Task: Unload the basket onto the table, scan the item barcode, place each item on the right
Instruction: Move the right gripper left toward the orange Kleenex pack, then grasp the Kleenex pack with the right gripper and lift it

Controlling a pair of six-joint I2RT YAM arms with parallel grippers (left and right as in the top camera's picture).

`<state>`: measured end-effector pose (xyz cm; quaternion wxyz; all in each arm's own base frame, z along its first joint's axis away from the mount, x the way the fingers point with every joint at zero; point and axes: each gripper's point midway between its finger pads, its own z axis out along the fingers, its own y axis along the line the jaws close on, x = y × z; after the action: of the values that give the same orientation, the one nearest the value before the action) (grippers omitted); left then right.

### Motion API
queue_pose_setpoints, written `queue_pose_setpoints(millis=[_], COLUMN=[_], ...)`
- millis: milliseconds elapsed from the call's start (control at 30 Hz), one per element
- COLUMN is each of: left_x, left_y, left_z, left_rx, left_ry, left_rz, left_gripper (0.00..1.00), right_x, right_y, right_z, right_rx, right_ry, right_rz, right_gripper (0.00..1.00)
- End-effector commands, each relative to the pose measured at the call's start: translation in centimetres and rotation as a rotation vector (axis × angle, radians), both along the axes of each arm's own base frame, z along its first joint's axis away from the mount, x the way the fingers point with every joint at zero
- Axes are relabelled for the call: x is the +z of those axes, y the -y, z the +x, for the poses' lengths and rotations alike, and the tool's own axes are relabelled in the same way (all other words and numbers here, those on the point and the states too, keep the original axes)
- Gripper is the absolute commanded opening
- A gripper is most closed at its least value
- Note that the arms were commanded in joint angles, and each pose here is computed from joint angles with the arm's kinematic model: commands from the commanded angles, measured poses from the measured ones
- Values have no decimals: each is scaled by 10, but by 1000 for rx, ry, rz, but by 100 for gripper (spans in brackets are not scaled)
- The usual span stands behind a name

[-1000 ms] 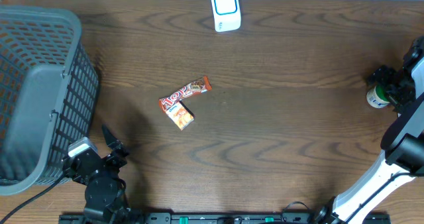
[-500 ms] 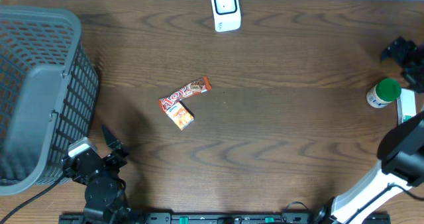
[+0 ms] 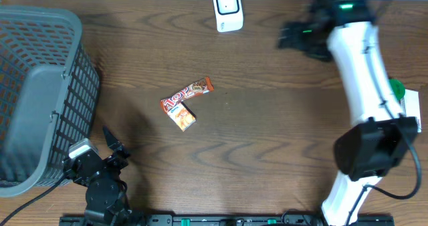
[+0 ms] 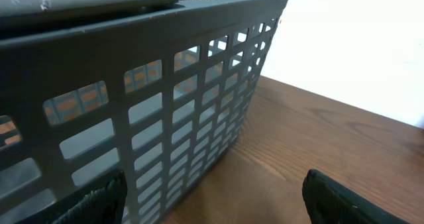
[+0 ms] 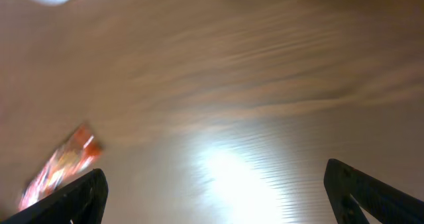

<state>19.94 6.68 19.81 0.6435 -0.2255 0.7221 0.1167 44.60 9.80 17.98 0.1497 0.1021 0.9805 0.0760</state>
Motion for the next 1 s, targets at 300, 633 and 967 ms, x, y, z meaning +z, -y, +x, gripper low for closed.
queue_pose_setpoints(millis=[300,633,967], left_x=[2,2,2], left_y=[-2,-2,-2], left_z=[-1,-1,-1], left_rx=[15,15,15], left_ry=[7,7,7], left_rz=[-3,-3,-3], left_gripper=[85,85,85], right_x=[-22,-74,-142], right_y=[-182,-273,-313], right_z=[-73,-104,-125], right_rx=[224,320,404], right_ry=[-52,-24,-84], right_rz=[30,18,3], right_gripper=[99,54,33])
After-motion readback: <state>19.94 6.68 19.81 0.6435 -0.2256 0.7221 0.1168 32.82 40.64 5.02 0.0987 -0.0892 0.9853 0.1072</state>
